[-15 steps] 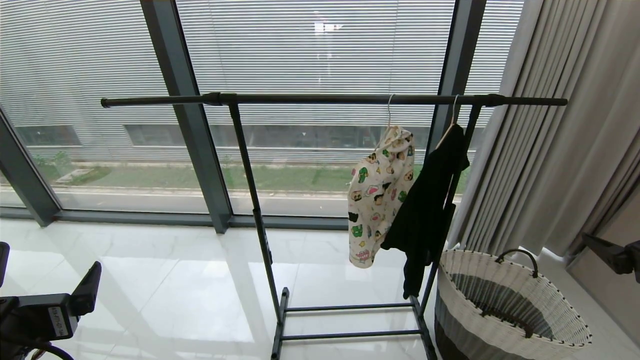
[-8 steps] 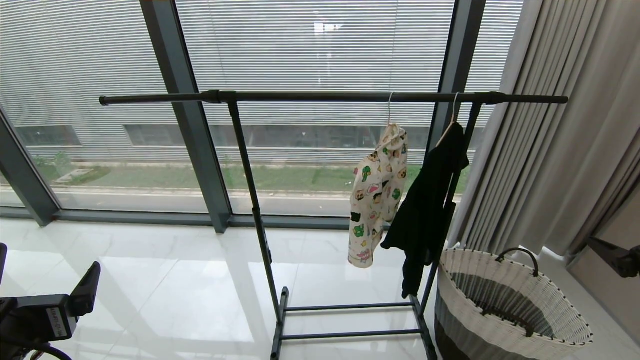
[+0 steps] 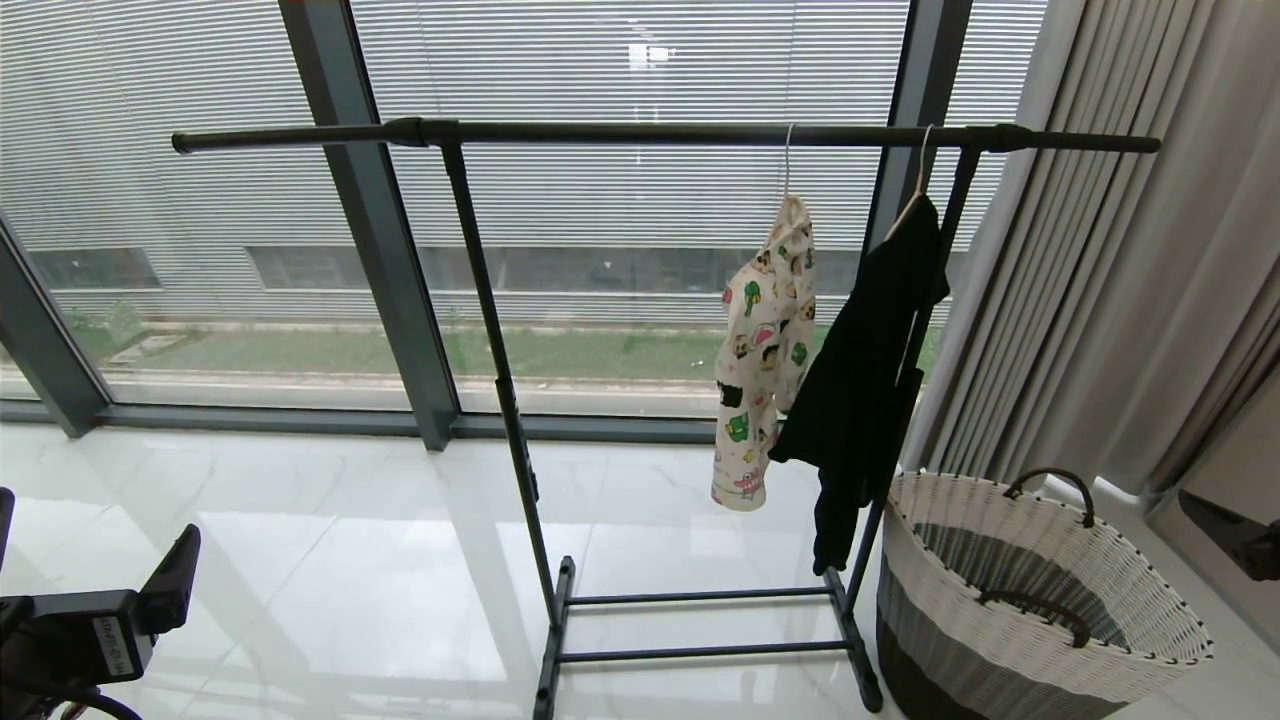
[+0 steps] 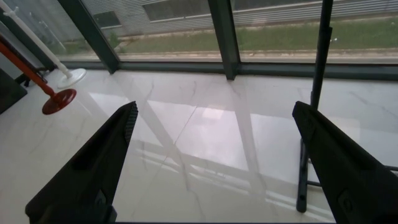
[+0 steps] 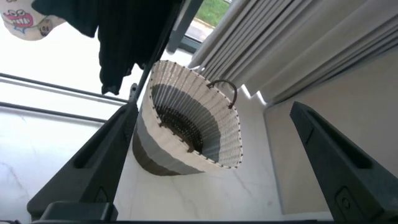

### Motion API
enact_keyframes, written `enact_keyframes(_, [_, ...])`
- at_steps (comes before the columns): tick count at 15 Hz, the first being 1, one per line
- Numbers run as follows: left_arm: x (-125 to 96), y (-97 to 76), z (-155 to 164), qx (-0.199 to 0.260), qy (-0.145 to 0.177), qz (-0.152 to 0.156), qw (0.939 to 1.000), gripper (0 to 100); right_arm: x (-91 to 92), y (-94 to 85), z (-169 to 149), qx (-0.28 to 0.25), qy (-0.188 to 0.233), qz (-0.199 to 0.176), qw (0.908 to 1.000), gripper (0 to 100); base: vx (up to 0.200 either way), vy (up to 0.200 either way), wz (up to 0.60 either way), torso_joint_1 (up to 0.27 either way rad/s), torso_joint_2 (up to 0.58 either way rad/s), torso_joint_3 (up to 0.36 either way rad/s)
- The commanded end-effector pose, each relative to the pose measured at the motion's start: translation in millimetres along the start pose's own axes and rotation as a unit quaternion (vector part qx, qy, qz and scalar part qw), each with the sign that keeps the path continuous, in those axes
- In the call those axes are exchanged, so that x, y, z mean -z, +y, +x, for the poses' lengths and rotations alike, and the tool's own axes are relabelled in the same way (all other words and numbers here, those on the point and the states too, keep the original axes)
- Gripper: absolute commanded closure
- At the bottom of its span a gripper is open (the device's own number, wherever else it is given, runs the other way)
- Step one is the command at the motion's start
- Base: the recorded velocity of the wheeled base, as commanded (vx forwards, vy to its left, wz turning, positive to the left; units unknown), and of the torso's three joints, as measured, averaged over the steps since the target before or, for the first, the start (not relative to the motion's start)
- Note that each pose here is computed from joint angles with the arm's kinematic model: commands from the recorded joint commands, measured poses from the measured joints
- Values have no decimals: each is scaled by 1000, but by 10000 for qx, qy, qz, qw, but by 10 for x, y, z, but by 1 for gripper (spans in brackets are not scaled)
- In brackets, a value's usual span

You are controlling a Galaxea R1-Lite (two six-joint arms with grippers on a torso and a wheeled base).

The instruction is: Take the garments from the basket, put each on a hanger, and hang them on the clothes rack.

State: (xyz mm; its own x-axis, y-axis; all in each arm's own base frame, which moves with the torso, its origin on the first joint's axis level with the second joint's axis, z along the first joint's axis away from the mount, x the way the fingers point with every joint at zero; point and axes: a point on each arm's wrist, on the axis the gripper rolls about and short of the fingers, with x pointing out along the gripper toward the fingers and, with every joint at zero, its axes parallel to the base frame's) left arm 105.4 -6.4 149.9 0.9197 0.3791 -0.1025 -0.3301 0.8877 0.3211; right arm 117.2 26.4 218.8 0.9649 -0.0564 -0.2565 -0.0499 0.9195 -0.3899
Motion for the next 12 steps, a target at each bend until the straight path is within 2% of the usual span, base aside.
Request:
enact_keyframes(1, [1,-2,2,-1,6,4,10000,0,9,1,-8,0,-7,-1,10000,0,0,0,0,-217,500,276])
enact_keyframes(3, [14,-4,2,-9,35,-18,10000,0,47,8,-22,-10,20,-11,10000,0,0,0,0,-217,498,283])
enact_keyframes(4, [39,-3,-7,-84,85,-172,9998,0,58,5,-41,-5,6,-21,10000,0,0,0,0,-203,496,290])
enact_keyframes(6, [123,22,-50,-446,227,-348,9981,0,123,14,-77,-12,27,-36,10000,0,0,0,0,-205,488,276])
enact_keyframes(9, [238,68,-164,-542,222,-356,9976,0,208,36,-95,-38,103,-63,9999,0,0,0,0,-185,482,290])
enact_keyframes(12, [241,76,-176,-552,212,-374,9976,0,291,55,-117,-54,174,-78,9998,0,0,0,0,-168,460,284])
